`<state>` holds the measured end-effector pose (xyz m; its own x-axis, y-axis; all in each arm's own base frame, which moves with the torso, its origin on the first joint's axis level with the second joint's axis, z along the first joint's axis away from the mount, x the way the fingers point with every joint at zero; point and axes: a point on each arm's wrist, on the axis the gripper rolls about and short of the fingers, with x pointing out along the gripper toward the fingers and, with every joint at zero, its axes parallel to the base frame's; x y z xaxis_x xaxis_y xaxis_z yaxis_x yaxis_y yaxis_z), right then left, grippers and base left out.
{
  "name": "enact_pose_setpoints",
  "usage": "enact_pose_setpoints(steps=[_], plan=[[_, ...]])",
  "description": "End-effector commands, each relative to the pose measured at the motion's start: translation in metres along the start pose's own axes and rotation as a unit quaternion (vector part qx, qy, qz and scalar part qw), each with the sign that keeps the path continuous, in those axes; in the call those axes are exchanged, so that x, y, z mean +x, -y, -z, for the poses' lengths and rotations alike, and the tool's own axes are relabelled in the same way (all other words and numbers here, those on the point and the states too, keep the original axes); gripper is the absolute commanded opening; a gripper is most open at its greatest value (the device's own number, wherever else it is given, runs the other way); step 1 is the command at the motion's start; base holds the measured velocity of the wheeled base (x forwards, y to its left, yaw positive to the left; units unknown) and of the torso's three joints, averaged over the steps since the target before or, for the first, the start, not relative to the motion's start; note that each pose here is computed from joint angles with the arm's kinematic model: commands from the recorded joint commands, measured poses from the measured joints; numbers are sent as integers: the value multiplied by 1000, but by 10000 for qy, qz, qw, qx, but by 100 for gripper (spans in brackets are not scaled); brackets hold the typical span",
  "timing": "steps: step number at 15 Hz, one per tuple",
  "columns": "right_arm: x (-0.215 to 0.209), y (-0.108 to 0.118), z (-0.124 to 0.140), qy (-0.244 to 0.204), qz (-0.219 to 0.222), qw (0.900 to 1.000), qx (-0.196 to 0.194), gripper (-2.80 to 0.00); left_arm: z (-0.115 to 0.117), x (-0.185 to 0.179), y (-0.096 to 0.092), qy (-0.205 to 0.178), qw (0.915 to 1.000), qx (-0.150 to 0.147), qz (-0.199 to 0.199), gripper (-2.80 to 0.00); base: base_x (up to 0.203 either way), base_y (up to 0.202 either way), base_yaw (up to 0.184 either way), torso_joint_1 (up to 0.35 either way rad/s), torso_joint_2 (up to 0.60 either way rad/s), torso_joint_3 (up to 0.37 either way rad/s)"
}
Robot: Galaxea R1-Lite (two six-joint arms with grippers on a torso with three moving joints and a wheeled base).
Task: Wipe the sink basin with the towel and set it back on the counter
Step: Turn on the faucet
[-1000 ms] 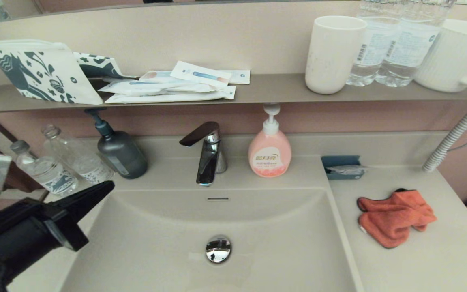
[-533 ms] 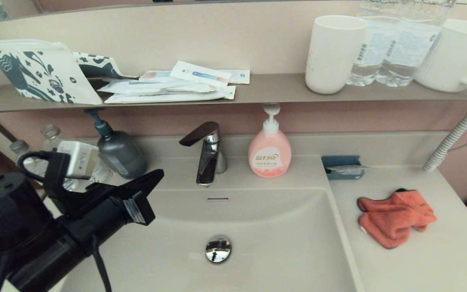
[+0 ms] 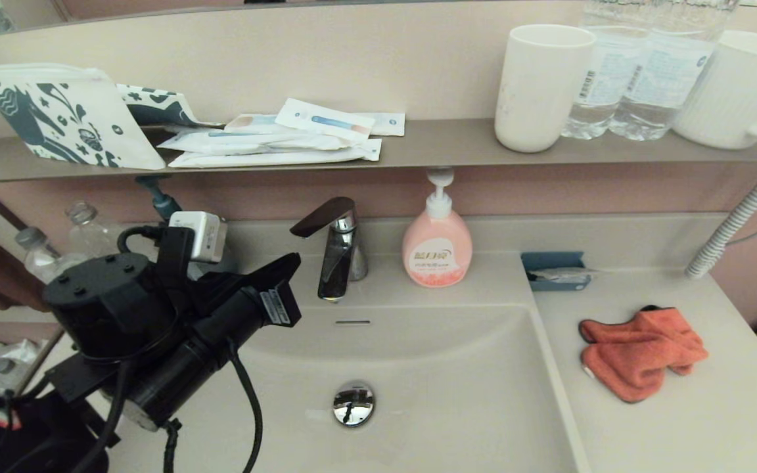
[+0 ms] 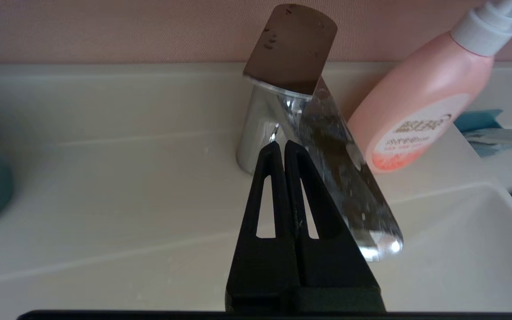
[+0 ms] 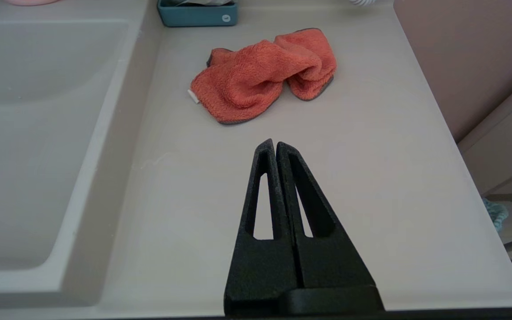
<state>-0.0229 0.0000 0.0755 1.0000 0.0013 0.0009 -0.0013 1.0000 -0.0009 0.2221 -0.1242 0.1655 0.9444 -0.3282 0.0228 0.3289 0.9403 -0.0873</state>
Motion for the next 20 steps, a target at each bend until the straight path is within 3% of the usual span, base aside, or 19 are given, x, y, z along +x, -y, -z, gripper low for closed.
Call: enact_pose_setpoints(steps=[1,13,20], plan=[[0,0,0,-4,-1,10000,-3,-280,1,9,1,23,10000,11,-28,-280,0,0,0,0,0,0],[0,0,0,-4,-1,10000,-3,-280,-28,21,4,565,9984,1,4,-280,0,0,0,0,0,0],[0,0,0,-4,-1,10000,4,-280,-30,17,4,587,9983,-5,-19,-280,0,0,0,0,0,0]])
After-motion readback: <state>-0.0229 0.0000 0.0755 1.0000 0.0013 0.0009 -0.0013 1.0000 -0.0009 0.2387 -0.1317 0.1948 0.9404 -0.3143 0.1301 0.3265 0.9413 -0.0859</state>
